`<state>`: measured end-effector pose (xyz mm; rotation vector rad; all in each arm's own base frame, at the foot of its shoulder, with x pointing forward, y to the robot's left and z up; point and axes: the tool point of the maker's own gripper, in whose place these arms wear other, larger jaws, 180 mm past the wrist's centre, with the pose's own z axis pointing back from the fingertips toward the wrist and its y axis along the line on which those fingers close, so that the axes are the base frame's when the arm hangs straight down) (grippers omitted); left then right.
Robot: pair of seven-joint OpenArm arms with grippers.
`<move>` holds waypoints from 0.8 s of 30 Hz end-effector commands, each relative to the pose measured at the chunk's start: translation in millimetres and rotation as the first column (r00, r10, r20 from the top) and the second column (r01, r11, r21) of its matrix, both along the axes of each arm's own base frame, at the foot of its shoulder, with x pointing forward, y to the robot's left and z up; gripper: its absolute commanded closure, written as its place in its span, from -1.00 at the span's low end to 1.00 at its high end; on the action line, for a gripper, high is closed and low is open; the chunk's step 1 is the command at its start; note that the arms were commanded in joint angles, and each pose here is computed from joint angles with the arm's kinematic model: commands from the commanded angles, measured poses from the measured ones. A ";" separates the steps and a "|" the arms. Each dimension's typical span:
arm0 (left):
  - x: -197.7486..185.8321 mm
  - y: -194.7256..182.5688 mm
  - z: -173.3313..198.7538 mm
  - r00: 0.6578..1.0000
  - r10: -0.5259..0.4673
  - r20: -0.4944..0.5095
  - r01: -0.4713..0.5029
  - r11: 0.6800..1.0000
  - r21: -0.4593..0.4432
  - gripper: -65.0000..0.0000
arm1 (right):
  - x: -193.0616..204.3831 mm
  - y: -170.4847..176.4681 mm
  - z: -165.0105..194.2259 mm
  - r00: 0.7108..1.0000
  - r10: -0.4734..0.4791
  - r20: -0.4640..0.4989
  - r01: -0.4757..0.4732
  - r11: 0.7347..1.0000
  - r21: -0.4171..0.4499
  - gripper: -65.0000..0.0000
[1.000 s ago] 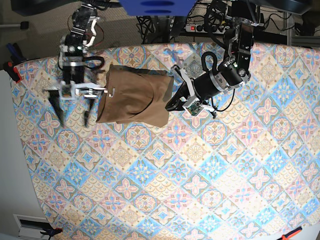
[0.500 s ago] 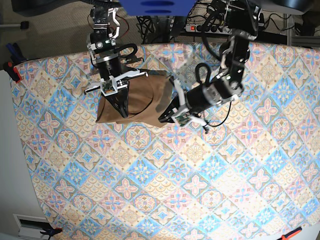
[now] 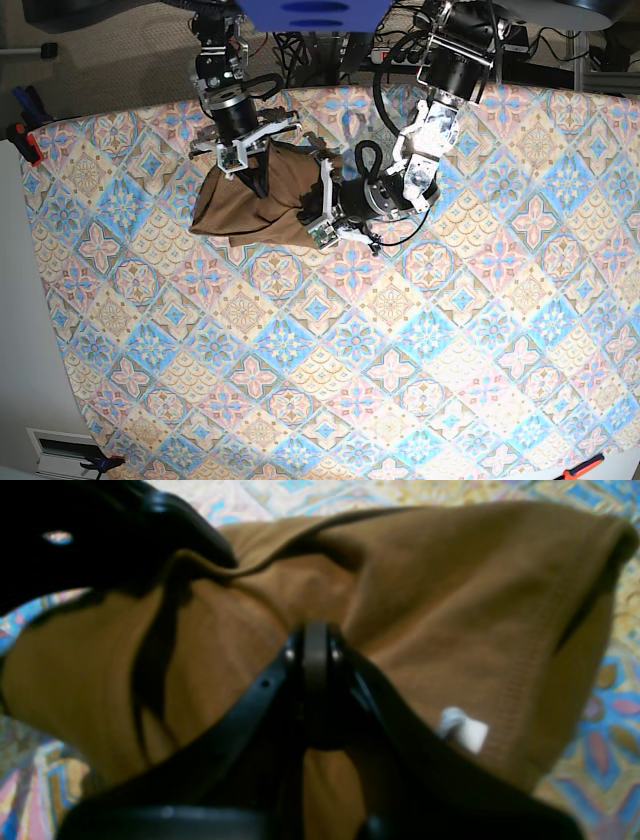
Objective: Layout the t-shirt on the table in an organized manner, then fold the t-shirt properly
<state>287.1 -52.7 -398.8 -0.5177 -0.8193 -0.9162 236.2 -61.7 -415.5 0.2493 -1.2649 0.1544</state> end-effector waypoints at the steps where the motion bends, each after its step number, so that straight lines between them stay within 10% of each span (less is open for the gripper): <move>1: 1.9 2.2 -3.5 1.000 -0.004 -0.006 0.004 1.000 0.028 1.00 | -3.7 2.5 -5.5 1.000 0.005 -0.021 -0.005 1.000 0.006 1.00; 9: -5.4 9.2 -32.0 0.995 0.006 -0.095 -0.001 0.999 0.054 1.00 | 3.4 3.2 -7.7 1.000 0.005 -0.019 -0.005 1.000 0.010 1.00; 16: 8.0 -12.5 41.5 0.994 -0.013 0.108 0.017 0.999 -0.039 1.00 | 38.8 -9.5 88.7 0.970 -0.006 0.243 0.017 0.999 -0.040 1.00; 24: 35.3 -25.3 91.3 0.969 -0.014 0.246 0.033 0.997 -0.072 1.00 | 27.8 -22.6 107.9 0.969 -0.025 0.246 0.048 0.995 -0.085 1.00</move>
